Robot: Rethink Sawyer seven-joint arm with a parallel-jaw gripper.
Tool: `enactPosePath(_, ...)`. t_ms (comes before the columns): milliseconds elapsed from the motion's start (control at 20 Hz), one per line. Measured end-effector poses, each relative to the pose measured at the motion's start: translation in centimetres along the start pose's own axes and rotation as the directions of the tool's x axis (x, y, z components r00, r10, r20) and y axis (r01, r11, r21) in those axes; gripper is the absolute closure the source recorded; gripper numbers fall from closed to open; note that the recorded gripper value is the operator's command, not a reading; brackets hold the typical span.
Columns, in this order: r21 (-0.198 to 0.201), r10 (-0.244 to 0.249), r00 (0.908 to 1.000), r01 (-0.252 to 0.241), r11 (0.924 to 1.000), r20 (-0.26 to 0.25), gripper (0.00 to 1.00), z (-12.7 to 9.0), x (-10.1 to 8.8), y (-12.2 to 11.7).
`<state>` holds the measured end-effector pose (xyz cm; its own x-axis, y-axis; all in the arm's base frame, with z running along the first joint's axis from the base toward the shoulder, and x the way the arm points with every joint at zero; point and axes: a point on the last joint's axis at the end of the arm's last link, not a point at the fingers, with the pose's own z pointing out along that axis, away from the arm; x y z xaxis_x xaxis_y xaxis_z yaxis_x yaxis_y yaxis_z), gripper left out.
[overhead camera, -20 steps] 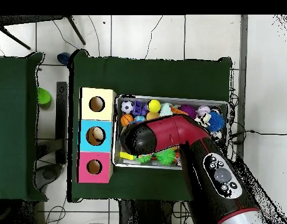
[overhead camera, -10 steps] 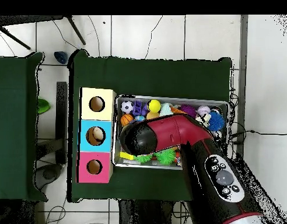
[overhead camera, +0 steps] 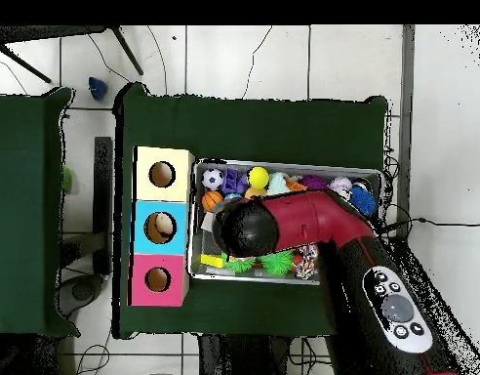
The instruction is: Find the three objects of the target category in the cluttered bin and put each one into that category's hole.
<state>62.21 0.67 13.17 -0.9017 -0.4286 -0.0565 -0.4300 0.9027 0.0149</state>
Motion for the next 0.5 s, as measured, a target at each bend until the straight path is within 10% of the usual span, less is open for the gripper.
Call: enactPosePath(500, 0.034, 0.085, 0.9963, -0.085, 0.9958, -0.005, 0.00, -0.1, 3.2, -6.7)
